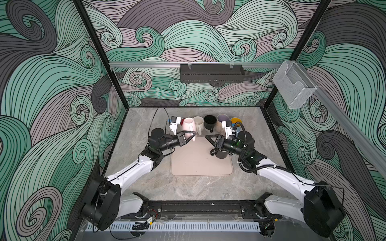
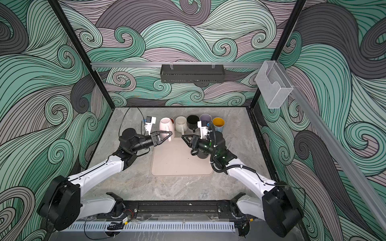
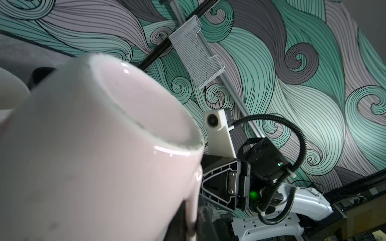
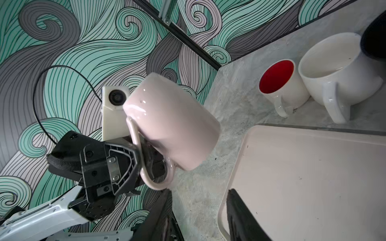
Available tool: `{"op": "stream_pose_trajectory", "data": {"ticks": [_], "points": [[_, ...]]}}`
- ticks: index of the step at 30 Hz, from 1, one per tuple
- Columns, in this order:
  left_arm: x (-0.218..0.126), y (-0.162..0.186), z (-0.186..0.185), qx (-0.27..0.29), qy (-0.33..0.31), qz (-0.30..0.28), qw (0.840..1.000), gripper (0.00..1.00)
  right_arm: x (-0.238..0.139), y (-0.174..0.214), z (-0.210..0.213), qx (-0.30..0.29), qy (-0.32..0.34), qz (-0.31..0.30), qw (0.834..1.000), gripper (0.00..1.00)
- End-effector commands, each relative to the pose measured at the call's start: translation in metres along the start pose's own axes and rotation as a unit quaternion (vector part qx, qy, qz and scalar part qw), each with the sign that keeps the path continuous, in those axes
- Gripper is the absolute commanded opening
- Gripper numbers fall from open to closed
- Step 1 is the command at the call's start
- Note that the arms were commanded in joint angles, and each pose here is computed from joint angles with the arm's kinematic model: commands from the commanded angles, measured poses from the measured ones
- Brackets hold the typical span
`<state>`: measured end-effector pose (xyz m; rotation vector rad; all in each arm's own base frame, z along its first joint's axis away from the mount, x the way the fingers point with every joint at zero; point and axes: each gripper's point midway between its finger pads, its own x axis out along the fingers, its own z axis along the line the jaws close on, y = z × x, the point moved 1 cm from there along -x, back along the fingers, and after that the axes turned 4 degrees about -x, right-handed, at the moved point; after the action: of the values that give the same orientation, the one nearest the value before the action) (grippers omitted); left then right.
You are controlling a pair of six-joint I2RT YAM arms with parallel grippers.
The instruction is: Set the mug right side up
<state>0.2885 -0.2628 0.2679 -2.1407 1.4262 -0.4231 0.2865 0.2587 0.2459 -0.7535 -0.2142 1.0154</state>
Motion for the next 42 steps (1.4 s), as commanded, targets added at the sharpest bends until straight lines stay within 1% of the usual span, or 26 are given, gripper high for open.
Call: {"op": "stream_pose_trajectory", "data": {"ticks": [1,6,10,16,23,27,32,37,38,39,42], "points": [[0.015,0.006,0.009,0.059,-0.003,0.017,0.998,0.00,-0.008,-0.010,0.000,-0.023,0.026,-0.013,0.999,0.44],[0.037,0.027,0.035,0.061,-0.010,0.049,0.997,0.00,-0.019,-0.012,0.000,-0.043,0.044,-0.016,0.998,0.44],[0.048,0.037,0.055,0.049,-0.003,0.058,0.997,0.00,-0.025,-0.014,0.000,-0.054,0.053,-0.020,0.997,0.44],[0.060,0.048,0.072,0.038,0.022,0.066,0.997,0.00,-0.027,-0.012,-0.004,-0.064,0.064,-0.015,0.996,0.44],[0.067,0.056,0.092,0.037,0.027,0.062,0.997,0.00,-0.025,-0.011,-0.009,-0.073,0.071,-0.009,0.995,0.44],[0.071,0.064,0.104,0.044,0.033,0.071,0.996,0.00,-0.024,-0.010,-0.012,-0.076,0.075,-0.008,0.994,0.44],[0.074,0.071,0.116,0.036,0.032,0.073,0.996,0.00,-0.022,-0.008,-0.016,-0.076,0.080,-0.003,0.994,0.43],[0.070,0.080,0.129,0.030,0.008,0.078,0.996,0.00,-0.021,-0.007,-0.019,-0.079,0.085,-0.002,0.993,0.43],[0.069,0.082,0.131,0.030,0.001,0.080,0.996,0.02,-0.022,-0.007,-0.019,-0.080,0.086,-0.002,0.993,0.43],[0.068,0.085,0.135,0.029,-0.007,0.083,0.996,0.06,-0.021,-0.007,-0.020,-0.080,0.087,-0.002,0.993,0.43],[0.063,0.089,0.141,0.030,-0.027,0.084,0.996,0.26,-0.021,-0.007,-0.021,-0.080,0.088,-0.002,0.993,0.43]]}}
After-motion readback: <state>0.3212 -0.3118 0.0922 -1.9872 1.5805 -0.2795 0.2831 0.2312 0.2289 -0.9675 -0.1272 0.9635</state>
